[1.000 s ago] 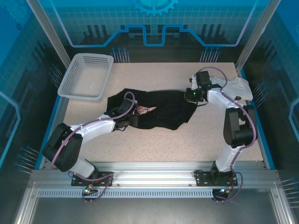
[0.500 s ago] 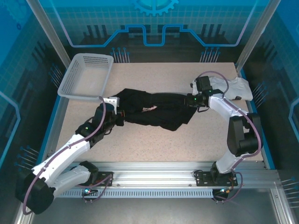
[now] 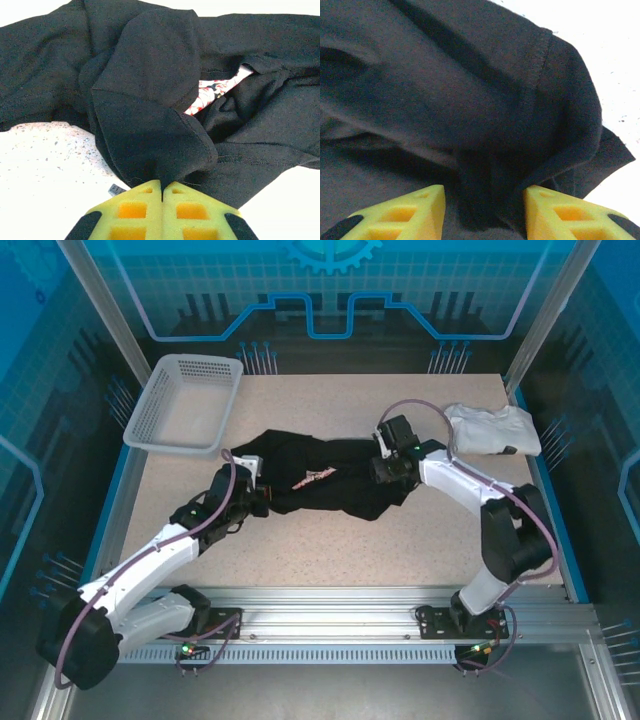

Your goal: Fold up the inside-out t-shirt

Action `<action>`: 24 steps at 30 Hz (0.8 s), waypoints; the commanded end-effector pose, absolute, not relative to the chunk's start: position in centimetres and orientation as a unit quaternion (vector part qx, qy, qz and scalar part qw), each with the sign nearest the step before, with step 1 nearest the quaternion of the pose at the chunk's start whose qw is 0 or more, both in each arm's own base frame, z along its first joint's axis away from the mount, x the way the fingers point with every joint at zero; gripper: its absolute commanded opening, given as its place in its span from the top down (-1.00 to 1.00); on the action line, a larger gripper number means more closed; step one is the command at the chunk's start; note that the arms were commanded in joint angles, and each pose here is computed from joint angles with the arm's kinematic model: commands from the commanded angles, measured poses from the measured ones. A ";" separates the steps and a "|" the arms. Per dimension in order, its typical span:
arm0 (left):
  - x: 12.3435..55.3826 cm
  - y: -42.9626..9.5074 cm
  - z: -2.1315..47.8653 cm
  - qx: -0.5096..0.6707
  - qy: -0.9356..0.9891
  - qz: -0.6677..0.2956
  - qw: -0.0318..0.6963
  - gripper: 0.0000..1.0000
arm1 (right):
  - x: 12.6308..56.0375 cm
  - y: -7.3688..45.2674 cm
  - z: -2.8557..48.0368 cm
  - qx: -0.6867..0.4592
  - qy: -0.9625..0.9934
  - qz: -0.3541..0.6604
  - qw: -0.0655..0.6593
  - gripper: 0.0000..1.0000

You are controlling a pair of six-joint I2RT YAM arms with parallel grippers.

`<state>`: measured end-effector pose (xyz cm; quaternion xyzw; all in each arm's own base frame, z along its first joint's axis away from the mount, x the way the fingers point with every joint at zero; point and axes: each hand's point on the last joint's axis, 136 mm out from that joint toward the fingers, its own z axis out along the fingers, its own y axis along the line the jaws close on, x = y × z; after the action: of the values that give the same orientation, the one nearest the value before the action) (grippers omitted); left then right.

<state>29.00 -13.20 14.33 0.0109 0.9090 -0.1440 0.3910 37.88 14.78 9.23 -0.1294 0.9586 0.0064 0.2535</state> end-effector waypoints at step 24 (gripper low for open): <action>29.3 -13.4 15.1 0.015 0.904 -0.150 0.400 0.91 | 37.7 14.8 11.3 -0.179 0.950 -0.036 0.255 -0.12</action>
<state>29.01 -13.27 14.36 0.0135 0.9086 -0.1448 0.3916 37.03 13.82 12.07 -0.1669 0.9487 -0.0470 0.2643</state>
